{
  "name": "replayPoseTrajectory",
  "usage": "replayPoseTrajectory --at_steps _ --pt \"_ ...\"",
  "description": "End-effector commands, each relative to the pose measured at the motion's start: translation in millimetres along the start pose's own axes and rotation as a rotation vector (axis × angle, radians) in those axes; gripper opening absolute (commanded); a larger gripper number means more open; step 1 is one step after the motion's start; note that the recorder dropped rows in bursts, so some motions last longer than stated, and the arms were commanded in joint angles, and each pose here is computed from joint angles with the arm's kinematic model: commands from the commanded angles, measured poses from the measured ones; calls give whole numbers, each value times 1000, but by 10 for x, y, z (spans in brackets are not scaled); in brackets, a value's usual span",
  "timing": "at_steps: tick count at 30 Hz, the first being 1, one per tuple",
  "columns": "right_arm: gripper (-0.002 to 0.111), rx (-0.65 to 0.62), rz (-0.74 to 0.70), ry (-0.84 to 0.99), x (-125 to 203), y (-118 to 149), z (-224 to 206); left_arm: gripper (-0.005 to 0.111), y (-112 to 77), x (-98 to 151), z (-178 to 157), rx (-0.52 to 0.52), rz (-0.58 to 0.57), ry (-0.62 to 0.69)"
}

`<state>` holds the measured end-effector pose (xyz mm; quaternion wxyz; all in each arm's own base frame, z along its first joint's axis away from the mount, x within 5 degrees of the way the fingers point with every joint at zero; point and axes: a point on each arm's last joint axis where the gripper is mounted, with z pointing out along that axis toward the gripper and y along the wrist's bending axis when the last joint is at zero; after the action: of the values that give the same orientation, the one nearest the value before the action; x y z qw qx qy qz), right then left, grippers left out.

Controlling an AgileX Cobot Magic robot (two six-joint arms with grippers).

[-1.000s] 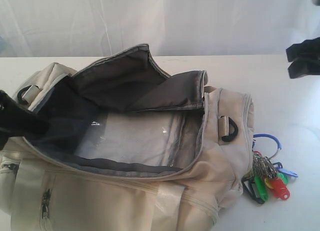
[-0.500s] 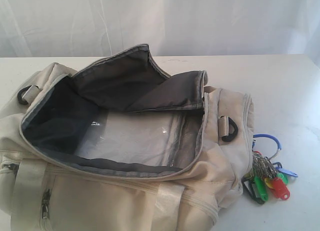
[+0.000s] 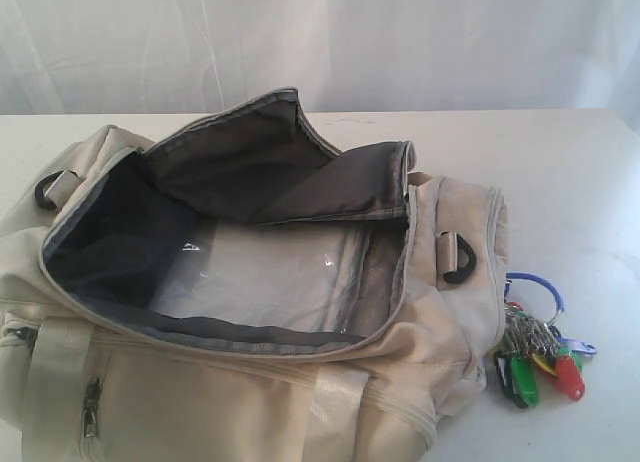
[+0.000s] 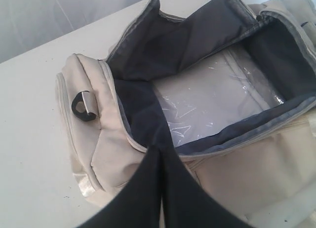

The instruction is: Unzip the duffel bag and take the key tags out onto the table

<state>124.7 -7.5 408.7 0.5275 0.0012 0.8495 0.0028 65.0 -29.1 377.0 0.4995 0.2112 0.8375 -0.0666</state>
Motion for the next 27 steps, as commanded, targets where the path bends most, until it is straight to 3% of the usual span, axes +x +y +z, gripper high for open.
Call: replayPoseTrajectory --at_steps 1,8,13,16,19,23,27 --pt "0 1 7 -6 12 0 -2 0 -21 -5 -27 11 -17 -12" --pt "0 1 7 -6 12 0 -2 0 -43 21 -115 -21 -19 -40" --pt "0 1 7 -8 10 0 -2 0 -131 95 -348 -116 -16 -128" --pt "0 1 7 -8 10 0 -2 0 -188 159 -503 -209 41 -194" --pt "0 1 7 -8 10 0 -2 0 -194 205 -550 -313 42 -349" --pt "0 1 7 -8 10 0 -2 0 -141 386 -388 -386 -54 -599" --pt "0 1 7 -8 10 0 -2 0 -61 802 7 -366 -246 -671"
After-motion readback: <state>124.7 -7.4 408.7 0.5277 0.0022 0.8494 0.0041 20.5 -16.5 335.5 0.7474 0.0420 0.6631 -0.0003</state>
